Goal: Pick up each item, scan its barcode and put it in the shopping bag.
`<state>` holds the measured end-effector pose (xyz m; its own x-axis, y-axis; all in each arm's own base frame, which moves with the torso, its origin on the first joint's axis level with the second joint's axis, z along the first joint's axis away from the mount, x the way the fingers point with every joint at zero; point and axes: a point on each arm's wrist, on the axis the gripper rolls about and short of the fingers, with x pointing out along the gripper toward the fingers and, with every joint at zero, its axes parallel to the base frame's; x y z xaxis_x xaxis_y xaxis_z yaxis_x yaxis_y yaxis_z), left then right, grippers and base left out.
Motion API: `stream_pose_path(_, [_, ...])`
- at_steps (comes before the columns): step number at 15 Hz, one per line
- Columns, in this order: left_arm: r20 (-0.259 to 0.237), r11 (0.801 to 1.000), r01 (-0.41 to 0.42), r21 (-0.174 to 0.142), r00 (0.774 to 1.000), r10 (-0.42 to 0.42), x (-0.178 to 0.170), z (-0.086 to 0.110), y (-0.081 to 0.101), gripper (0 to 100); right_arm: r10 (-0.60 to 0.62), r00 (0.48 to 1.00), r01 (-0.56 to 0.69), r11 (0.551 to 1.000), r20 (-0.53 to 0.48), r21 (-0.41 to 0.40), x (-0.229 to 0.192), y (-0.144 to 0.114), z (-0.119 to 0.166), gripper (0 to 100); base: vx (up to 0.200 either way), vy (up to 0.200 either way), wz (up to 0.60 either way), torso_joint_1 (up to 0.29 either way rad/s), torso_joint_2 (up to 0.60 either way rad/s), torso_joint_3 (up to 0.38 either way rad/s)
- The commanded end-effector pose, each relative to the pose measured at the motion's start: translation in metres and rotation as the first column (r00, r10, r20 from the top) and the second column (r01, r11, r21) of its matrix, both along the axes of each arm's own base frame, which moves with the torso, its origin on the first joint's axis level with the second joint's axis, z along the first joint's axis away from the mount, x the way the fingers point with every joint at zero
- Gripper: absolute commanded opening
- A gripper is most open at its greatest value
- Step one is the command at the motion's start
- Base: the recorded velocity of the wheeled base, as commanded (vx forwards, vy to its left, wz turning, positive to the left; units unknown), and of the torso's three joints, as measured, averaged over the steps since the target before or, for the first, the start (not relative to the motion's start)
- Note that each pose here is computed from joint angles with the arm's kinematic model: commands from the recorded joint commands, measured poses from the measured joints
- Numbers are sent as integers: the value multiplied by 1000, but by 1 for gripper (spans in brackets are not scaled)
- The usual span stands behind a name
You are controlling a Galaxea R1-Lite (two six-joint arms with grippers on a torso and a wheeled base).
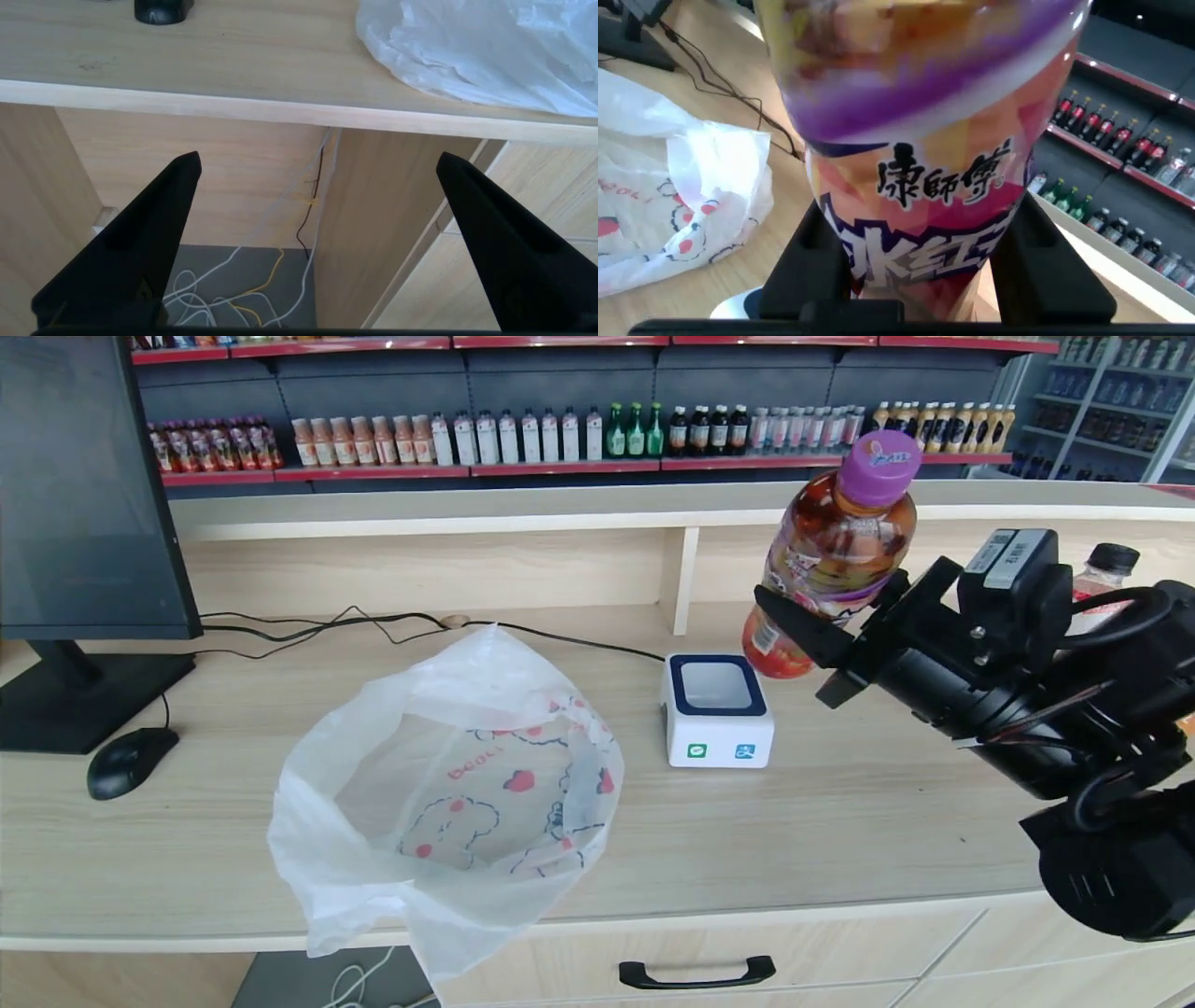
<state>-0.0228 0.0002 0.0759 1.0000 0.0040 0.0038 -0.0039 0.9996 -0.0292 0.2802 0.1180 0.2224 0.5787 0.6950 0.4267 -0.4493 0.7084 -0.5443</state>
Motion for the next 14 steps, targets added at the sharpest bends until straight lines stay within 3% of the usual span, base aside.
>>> stream_pose_path(1, [1, 1000, -1, 0, 1000, 1, 0, 0, 0, 100, -48, 999, 48, 999, -3, -10, 16, -7, -6, 0, 0, 0, 0, 0, 0, 0])
stream_pose_path(3, [-1, 1000, -1, 0, 1000, 1, 0, 0, 0, 100, -60, 998, 60, 998, 7, -28, 17, -7, -9, 0, 0, 0, 0, 0, 0, 0])
stream_pose_path(5, [-1, 1000, -1, 0, 1000, 1, 0, 0, 0, 100, -94, 992, 100, 992, 86, -74, 22, -5, -7, 0, 0, 0, 0, 0, 0, 0])
stream_pose_path(8, [-1, 1000, -1, 0, 1000, 1, 0, 0, 0, 100, -35, 986, 62, 984, 163, -165, 28, 2, -12, 0, 0, 0, 0, 0, 0, 0])
stream_pose_path(14, [1, 1000, -1, 0, 1000, 1, 0, 0, 0, 100, 41, 983, 2, 971, 177, -237, 37, 11, -28, 0, 0, 0, 0, 0, 0, 0])
